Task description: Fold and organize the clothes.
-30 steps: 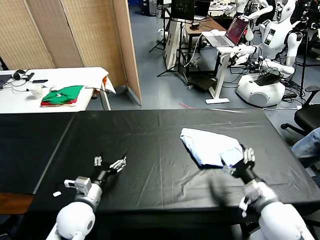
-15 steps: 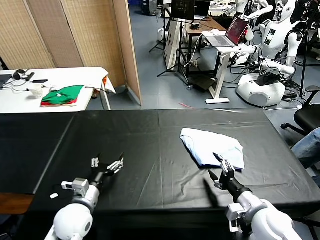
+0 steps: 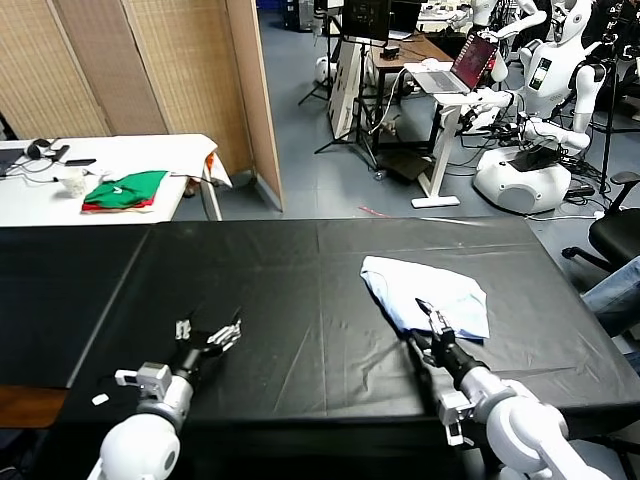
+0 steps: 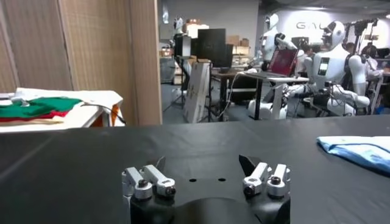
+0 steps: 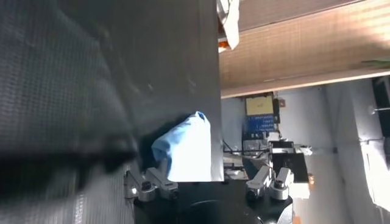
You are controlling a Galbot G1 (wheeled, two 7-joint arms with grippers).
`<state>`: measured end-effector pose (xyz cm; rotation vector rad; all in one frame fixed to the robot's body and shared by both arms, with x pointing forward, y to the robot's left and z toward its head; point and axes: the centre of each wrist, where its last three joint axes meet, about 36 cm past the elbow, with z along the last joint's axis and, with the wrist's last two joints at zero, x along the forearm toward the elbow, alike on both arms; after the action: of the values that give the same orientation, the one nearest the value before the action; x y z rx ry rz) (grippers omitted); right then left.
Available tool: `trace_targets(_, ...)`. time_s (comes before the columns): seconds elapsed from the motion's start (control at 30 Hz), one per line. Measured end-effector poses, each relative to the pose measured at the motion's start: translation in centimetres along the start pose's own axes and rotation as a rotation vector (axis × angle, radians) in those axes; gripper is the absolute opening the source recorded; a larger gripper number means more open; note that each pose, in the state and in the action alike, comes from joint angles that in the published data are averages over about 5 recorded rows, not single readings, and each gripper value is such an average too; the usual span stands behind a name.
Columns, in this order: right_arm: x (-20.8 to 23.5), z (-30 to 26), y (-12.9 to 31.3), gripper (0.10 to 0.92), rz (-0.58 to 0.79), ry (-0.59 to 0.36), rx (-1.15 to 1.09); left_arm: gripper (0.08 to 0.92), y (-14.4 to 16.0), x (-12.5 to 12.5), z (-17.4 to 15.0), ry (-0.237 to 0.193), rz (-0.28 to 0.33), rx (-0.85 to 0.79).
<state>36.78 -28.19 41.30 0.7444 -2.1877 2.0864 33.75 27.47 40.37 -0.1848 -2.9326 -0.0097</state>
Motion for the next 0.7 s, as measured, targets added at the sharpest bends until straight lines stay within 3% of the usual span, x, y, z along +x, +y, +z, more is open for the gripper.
trace_targets(0.47, -4.3, -0.5, 1.4, 0.878, 0.018, -0.022, -0.032, 0.907, 0.6, 1.1, 0.3, -0.003, -0.037, -0.007)
trace_targets(0.57, -4.8, -0.5, 1.7, 0.775, 0.02, -0.021, -0.068, 0.907, 0.6, 1.2, 0.5, -0.004, -0.043, -0.009)
trace_targets(0.7, -5.1, -0.3, 2.1, 0.527, 0.029, -0.006, -0.152, 0.907, 0.6, 1.3, 0.6, -0.008, -0.048, -0.011)
